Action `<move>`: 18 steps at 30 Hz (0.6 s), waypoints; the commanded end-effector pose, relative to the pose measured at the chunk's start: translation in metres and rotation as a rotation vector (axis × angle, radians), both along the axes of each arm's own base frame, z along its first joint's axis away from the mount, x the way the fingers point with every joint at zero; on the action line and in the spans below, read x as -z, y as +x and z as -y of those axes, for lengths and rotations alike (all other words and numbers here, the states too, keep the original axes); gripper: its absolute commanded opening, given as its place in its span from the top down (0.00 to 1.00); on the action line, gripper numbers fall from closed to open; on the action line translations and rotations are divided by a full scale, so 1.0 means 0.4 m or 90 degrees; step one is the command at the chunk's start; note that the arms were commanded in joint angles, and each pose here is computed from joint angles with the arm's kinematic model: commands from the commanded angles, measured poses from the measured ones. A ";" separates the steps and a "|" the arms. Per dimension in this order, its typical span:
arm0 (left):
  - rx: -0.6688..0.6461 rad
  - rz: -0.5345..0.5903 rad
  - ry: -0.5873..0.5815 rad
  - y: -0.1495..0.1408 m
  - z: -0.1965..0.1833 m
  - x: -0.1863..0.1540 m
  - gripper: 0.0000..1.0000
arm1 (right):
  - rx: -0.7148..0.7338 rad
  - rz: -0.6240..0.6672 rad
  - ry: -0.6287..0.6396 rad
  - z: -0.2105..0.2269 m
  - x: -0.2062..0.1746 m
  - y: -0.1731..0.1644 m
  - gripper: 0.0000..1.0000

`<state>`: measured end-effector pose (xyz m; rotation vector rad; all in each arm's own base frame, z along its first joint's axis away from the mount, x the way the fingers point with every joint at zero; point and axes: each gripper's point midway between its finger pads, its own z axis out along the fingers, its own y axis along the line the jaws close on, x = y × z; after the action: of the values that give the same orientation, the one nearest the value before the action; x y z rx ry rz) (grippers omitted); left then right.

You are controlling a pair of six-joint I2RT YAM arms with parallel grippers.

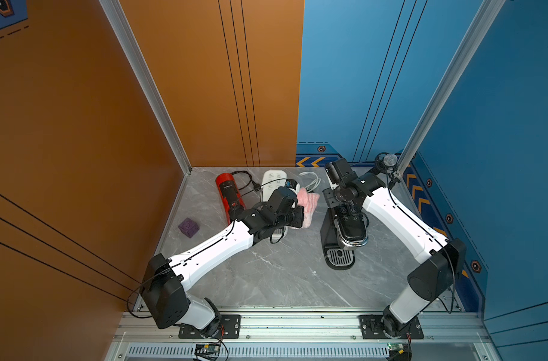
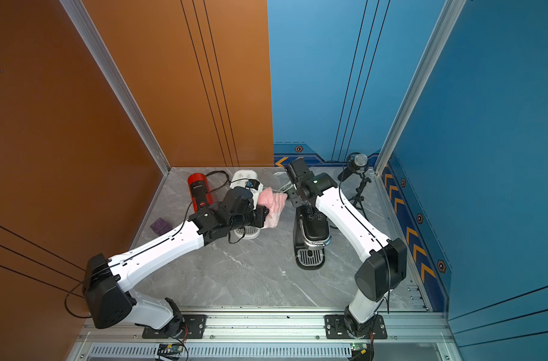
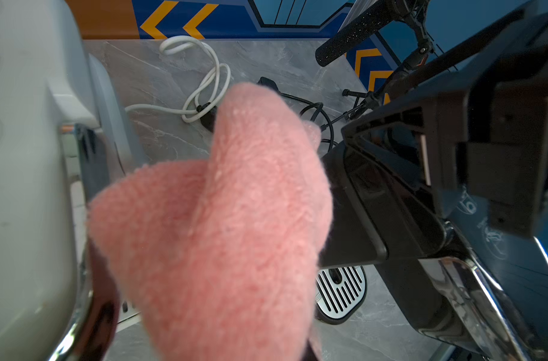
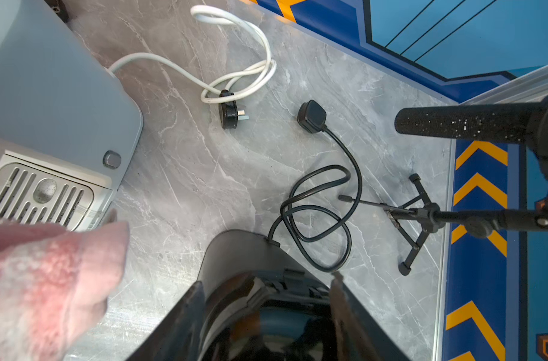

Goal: Wipe the surface of a coffee machine
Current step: Wipe the dirt from the surface of the coffee machine.

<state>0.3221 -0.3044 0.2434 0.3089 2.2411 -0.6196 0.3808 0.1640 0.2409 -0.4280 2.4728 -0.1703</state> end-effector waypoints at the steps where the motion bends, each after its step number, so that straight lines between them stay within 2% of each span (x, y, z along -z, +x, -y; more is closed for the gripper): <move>1: -0.006 0.009 0.014 0.005 -0.013 -0.002 1.00 | -0.022 -0.076 -0.006 0.000 0.029 -0.100 0.32; 5: -0.003 0.011 0.012 0.003 -0.009 -0.006 1.00 | -0.030 -0.047 -0.003 -0.016 -0.001 -0.109 0.29; 9: 0.001 0.016 0.010 0.004 -0.006 -0.015 1.00 | 0.027 0.016 -0.016 0.023 -0.064 -0.111 0.24; 12: 0.004 0.020 0.007 0.001 -0.007 -0.024 1.00 | 0.059 0.068 -0.034 0.059 -0.112 -0.169 0.17; 14: 0.008 0.021 0.006 0.000 -0.008 -0.026 1.00 | 0.062 0.083 -0.039 0.071 -0.114 -0.223 0.05; 18: 0.014 0.020 0.003 -0.006 -0.008 -0.028 1.00 | 0.070 0.070 -0.027 0.091 -0.078 -0.312 0.00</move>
<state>0.3220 -0.3045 0.2434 0.3256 2.2369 -0.6122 0.2740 0.1509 0.2853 -0.3826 2.3551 -0.1865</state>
